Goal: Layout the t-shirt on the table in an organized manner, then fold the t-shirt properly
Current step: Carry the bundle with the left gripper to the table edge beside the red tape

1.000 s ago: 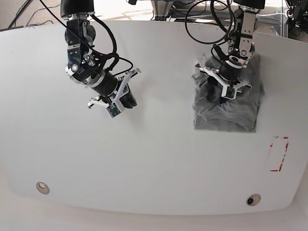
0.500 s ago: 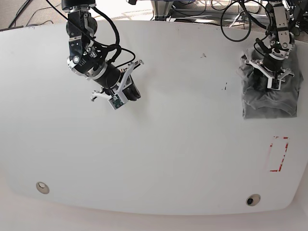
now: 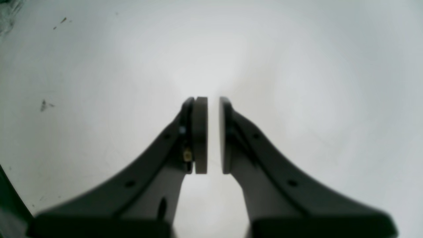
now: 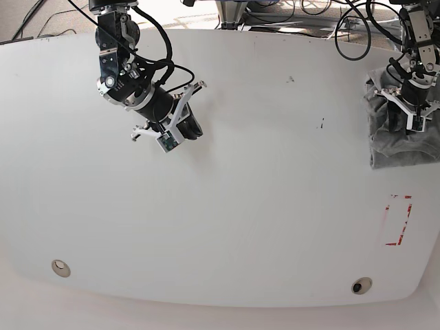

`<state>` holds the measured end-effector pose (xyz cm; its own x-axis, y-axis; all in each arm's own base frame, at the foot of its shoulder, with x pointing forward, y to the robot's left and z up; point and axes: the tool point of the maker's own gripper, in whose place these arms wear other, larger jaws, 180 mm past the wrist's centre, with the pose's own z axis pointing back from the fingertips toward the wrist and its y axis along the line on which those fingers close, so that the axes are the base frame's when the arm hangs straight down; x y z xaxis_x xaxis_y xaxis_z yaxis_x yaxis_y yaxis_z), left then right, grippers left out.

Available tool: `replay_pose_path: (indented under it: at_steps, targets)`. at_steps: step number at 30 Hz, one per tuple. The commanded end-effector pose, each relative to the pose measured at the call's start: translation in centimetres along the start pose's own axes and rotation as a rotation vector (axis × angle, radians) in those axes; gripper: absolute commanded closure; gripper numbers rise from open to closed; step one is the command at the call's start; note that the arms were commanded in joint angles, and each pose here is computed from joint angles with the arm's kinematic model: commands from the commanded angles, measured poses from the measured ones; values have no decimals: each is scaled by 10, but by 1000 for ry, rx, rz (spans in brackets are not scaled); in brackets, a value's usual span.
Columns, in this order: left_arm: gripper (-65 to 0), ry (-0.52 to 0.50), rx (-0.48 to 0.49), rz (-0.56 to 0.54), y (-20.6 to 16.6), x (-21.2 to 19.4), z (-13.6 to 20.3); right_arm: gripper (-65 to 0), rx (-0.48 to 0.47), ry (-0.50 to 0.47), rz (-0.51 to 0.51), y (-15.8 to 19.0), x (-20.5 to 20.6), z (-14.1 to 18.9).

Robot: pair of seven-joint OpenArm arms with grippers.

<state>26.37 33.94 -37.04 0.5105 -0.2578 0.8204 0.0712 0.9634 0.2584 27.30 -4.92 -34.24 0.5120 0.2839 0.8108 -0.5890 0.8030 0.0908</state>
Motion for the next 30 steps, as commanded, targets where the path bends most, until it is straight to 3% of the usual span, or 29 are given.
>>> replay_pose_path:
  at_steps: [1, 9, 16, 24, 30]
  targets:
    - [-239, -90, 5, -36, 4, 33, 4, -59, 1, -67, 22, 0, 20, 5]
    - [-239, -88, -33, -40, -37, 53, 24, -59, 2, -69, 24, 1, 21, 5]
    - [-239, -6, -172, -60, -82, 31, 45, -59, 2, -69, 24, 1, 21, 5]
    - [-239, 87, -191, -32, -88, -6, 55, -59, 0, -68, 25, 0, 21, 5]
    - [-239, 173, -138, 2, -60, -41, 55, -59, 0, -72, 27, 1, 22, 6]
